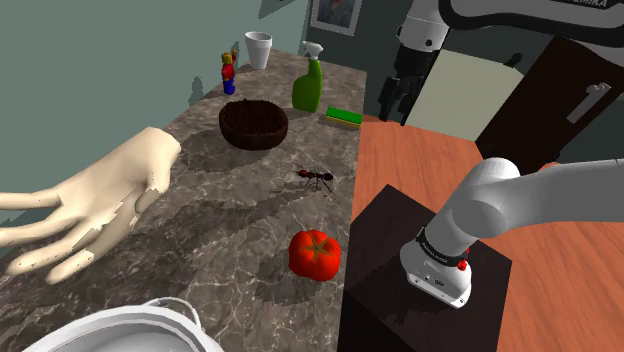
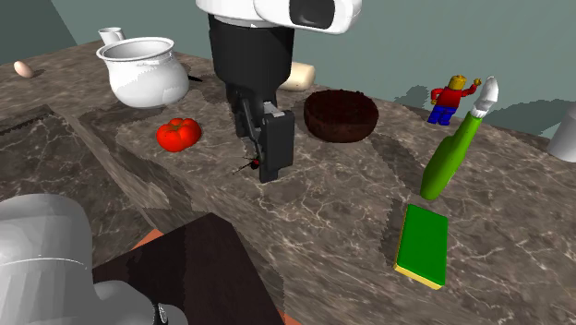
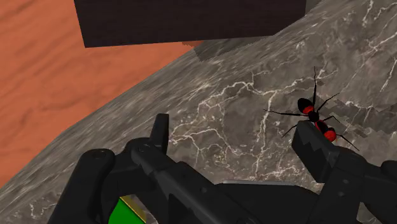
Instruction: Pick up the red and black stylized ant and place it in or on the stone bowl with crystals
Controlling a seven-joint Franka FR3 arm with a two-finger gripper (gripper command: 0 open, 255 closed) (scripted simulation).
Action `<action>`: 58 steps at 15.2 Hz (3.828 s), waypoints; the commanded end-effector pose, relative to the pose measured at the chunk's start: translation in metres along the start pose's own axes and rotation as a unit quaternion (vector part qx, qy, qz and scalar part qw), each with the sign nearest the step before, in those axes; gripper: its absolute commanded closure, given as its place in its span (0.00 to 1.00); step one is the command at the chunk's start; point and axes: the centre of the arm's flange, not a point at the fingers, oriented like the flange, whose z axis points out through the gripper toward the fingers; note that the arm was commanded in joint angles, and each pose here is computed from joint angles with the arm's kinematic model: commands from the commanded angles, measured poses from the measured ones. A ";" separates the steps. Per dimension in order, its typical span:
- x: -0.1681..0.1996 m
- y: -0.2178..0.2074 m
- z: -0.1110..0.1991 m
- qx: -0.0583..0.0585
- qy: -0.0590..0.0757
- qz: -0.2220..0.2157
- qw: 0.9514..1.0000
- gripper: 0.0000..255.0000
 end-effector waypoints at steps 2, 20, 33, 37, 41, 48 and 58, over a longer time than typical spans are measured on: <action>0.005 -0.008 0.009 0.003 0.000 -0.007 1.000 0.00; 0.072 -0.150 0.147 0.045 0.007 -0.127 0.991 0.00; 0.072 -0.153 0.182 0.045 0.007 -0.127 0.991 0.00; 0.072 -0.153 0.182 0.045 0.007 -0.127 0.991 1.00; 0.073 -0.152 0.181 0.044 0.007 -0.127 0.991 1.00; 0.071 -0.154 0.161 0.045 0.007 -0.127 0.991 1.00; 0.067 -0.156 0.108 0.045 0.007 -0.127 0.991 1.00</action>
